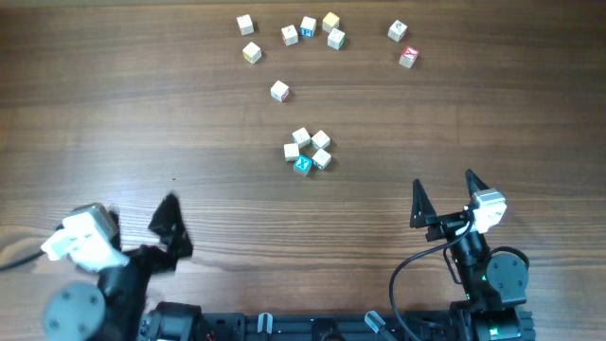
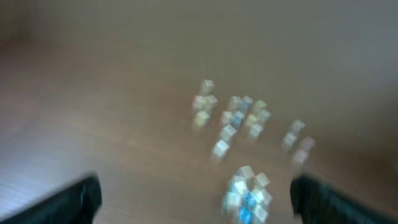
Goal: Form a circle
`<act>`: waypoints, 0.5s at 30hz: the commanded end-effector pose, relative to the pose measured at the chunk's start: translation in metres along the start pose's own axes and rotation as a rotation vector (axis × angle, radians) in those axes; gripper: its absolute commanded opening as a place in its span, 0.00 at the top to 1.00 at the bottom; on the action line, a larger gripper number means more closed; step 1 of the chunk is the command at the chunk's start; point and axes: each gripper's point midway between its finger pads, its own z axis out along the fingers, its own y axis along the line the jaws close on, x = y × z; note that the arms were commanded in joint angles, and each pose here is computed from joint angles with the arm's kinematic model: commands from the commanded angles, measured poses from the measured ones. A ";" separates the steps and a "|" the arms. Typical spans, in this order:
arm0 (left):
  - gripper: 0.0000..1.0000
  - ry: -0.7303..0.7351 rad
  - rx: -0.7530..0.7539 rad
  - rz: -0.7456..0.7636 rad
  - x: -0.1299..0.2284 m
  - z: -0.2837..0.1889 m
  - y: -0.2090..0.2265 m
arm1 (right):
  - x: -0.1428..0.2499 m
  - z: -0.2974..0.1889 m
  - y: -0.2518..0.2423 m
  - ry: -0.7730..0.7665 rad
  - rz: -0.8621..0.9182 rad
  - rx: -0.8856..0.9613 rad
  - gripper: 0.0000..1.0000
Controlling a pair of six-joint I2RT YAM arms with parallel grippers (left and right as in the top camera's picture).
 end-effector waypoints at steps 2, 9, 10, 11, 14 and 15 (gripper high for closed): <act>0.00 -0.170 0.203 0.167 0.048 0.038 -0.009 | -0.001 0.000 0.001 -0.004 0.014 -0.006 0.00; 0.00 -0.202 0.192 0.166 0.097 0.085 0.012 | -0.001 0.000 0.001 -0.004 0.014 -0.006 0.00; 0.00 -0.189 0.180 0.166 0.103 0.088 0.016 | -0.001 0.000 0.001 -0.004 0.014 -0.006 0.00; 0.00 -0.174 0.169 0.165 0.109 0.091 0.019 | -0.001 0.000 0.001 -0.004 0.014 -0.006 0.00; 0.00 -0.129 0.134 0.165 0.130 0.101 0.031 | -0.001 0.000 0.001 -0.004 0.014 -0.006 0.00; 0.00 -0.115 0.127 0.165 0.136 0.103 0.034 | -0.001 0.000 0.001 -0.004 0.014 -0.006 0.00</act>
